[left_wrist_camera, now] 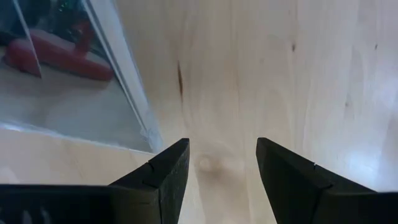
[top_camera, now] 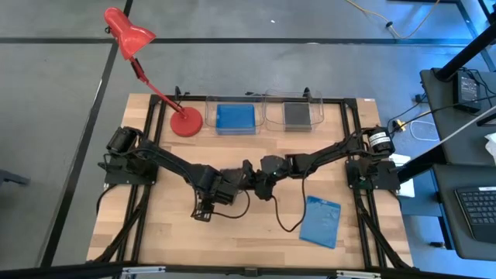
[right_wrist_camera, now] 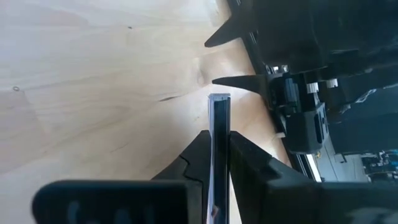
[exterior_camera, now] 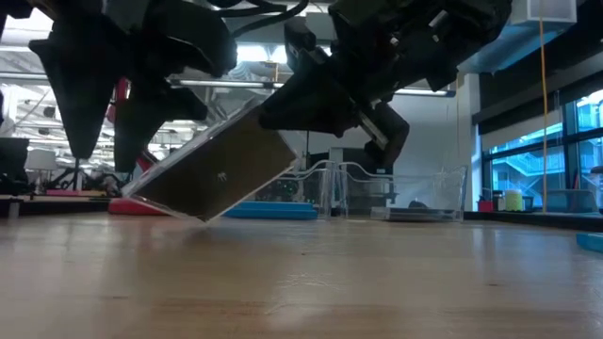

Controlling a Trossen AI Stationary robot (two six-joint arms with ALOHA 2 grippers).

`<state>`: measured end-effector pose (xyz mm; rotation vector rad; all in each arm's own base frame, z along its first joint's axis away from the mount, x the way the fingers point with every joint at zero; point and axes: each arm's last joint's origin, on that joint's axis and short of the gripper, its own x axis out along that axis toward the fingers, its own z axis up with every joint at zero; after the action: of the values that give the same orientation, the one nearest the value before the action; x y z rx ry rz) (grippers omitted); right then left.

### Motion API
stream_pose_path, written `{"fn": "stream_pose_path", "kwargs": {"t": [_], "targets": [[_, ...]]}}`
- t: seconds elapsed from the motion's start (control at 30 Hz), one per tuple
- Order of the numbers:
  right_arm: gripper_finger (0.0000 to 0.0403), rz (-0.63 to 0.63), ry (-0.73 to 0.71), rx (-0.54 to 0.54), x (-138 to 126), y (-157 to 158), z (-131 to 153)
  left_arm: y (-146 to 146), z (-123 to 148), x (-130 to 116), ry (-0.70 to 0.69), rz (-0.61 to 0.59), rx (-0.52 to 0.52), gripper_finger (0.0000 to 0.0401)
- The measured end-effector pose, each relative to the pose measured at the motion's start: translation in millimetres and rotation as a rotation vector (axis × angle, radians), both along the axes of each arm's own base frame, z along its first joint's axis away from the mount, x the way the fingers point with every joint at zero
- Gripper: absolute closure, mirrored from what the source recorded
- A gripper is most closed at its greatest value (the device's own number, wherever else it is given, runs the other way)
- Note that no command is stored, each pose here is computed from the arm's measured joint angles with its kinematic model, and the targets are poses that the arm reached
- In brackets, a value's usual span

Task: Pick & place jewel cases by type
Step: Put the black cd case into the right transparent bin

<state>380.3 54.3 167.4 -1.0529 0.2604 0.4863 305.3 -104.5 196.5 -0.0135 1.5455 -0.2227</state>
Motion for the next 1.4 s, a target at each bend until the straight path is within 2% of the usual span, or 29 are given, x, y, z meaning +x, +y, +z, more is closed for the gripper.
{"fn": "stream_pose_path", "kwargs": {"t": [0.17, 0.33, 0.63, 0.83, 0.93, 1.13, 1.27, 1.4], "targets": [[0.036, -0.017, -0.001, -0.008, 0, -1, 0, 1, 0, -4, 0.048, 0.091, 0.011, 0.0217], [0.036, -0.037, -0.002, -0.017, 0, -1, 0, 4, 16, -12, 0.036, 0.15, 0.025, 0.0217], [0.036, -0.146, -0.032, 0.011, -2, -4, 13, 19, 71, -34, -0.249, 0.359, 0.164, 0.0217], [0.0357, -0.25, -0.103, 0.015, -7, -8, 37, 25, 86, -42, -0.366, 0.412, 0.242, 0.0217], [0.0359, -0.344, -0.154, 0.088, -13, -15, 58, 26, 88, -42, -0.383, 0.401, 0.268, 0.0217], [0.0358, -0.529, -0.248, 0.455, -34, -33, 107, 27, 88, -42, -0.389, 0.401, 0.281, 0.0217], [0.0358, -0.691, -0.284, 0.533, -57, -44, 131, 25, 91, -46, -0.396, 0.366, 0.283, 0.0217], [0.0358, -0.776, -0.29, 0.609, -77, -50, 148, 25, 99, -52, -0.437, 0.343, 0.297, 0.0217]]}}
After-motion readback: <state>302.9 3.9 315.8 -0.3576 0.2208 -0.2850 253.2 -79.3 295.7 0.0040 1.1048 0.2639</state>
